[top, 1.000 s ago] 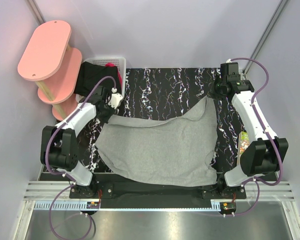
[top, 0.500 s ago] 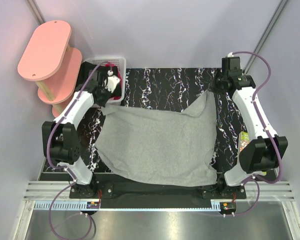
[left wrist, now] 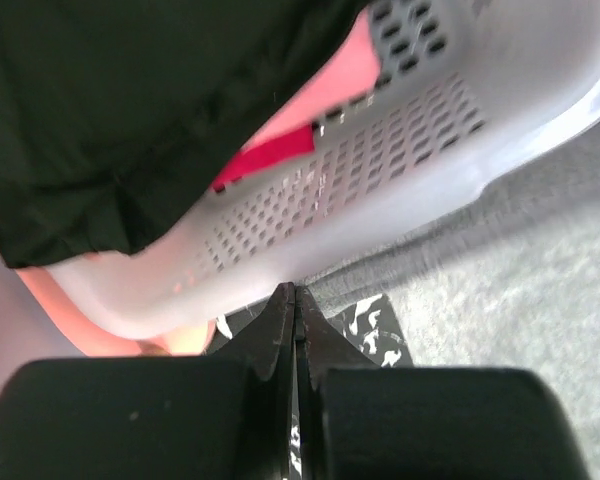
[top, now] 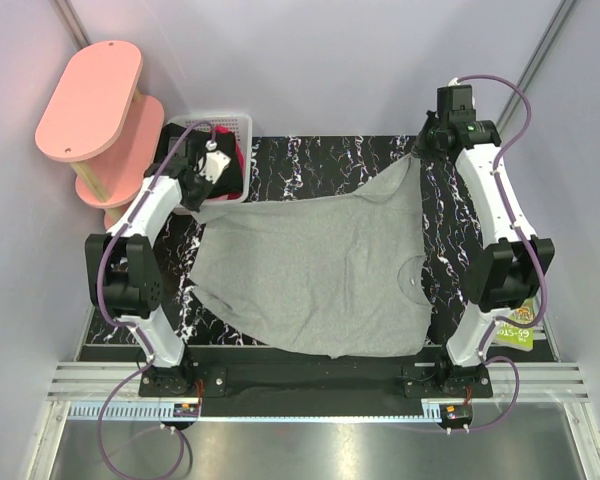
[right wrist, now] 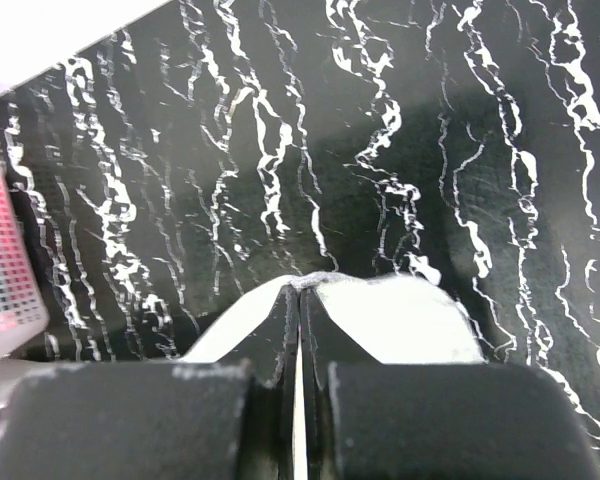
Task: Fold and stack the t-shirts
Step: Flatten out the tshirt, then fold the flattened tshirt in 1/3 of the way
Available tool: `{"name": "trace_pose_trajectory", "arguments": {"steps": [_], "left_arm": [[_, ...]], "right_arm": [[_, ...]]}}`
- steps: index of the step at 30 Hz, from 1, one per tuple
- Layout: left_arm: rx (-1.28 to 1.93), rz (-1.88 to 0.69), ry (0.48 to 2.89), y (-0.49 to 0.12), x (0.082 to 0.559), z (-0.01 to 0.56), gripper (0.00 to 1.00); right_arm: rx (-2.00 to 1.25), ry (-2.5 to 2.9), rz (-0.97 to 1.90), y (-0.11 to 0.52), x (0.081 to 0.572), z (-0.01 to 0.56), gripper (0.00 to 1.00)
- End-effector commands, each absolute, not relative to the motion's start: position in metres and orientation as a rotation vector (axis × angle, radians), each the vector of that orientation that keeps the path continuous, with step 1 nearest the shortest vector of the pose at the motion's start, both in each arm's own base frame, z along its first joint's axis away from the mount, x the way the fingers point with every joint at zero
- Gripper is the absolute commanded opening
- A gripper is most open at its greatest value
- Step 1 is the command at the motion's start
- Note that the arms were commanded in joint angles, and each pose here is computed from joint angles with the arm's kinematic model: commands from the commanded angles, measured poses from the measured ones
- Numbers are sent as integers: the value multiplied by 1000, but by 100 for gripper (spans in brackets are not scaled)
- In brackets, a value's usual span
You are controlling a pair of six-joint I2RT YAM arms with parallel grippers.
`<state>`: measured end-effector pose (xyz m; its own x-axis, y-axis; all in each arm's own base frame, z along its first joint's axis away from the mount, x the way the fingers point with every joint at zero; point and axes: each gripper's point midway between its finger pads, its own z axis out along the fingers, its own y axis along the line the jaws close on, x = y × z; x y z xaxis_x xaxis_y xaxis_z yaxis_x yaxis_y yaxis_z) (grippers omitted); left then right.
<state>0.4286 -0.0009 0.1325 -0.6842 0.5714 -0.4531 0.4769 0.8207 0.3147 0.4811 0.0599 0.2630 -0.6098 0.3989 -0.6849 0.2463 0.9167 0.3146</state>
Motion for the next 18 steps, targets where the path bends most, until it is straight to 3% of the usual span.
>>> {"name": "trace_pose_trajectory", "arguments": {"steps": [1, 9, 18], "left_arm": [[745, 291, 2424, 23, 424, 147, 0], [768, 269, 2436, 26, 403, 134, 0], [766, 241, 2439, 22, 395, 133, 0]], "right_arm": [[450, 2256, 178, 49, 483, 265, 0], [477, 2365, 242, 58, 431, 232, 0], [455, 2361, 297, 60, 380, 246, 0]]}}
